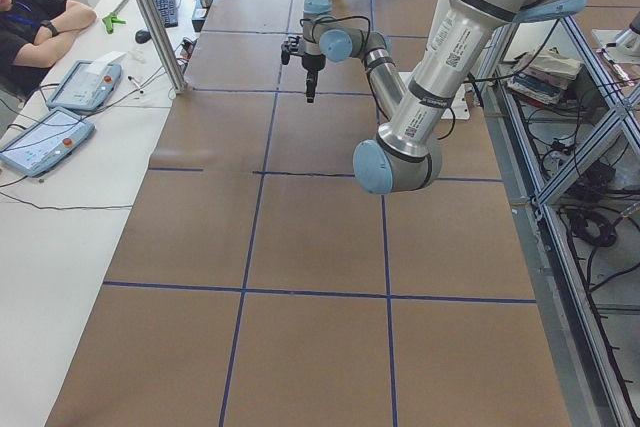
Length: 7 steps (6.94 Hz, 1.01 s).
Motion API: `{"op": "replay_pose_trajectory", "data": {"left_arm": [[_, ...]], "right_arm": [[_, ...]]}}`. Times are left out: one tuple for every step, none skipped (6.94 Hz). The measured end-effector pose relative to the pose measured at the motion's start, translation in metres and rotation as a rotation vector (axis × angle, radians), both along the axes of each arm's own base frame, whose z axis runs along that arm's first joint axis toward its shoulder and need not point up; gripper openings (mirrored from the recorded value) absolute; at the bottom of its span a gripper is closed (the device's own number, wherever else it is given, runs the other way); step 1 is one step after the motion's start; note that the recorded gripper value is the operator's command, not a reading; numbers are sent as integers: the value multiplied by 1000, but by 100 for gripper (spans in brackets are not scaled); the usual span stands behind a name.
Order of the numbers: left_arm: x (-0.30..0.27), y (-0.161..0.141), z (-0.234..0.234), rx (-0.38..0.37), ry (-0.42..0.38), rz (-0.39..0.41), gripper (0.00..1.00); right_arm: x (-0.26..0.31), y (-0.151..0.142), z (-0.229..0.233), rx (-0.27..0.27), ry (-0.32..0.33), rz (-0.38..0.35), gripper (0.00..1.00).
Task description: Left arm hands cup to right arm to dump lemon
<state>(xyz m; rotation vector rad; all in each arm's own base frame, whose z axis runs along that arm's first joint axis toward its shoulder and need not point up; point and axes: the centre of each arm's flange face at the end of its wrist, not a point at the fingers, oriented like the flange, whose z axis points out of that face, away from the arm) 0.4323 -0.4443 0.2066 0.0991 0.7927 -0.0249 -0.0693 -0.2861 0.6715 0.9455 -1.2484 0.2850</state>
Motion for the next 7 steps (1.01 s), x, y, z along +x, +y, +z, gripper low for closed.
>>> {"op": "replay_pose_trajectory", "data": {"left_arm": [[1, 2, -1, -2, 3, -1, 100], [1, 3, -2, -5, 5, -3, 100], [1, 3, -3, -5, 8, -4, 100], [0, 4, -4, -4, 10, -5, 100], [-1, 4, -5, -3, 12, -6, 100], [-2, 5, -7, -1, 14, -6, 100], [-2, 5, -7, -1, 15, -6, 100]], "right_arm": [[18, 13, 19, -43, -128, 23, 27], [30, 19, 28, -101, -266, 38, 28], [36, 20, 29, -160, -395, 45, 28], [40, 19, 28, -216, -521, 52, 28], [45, 16, 27, -264, -640, 61, 28], [50, 13, 28, -307, -755, 72, 28], [56, 12, 32, -340, -864, 81, 29]]}}
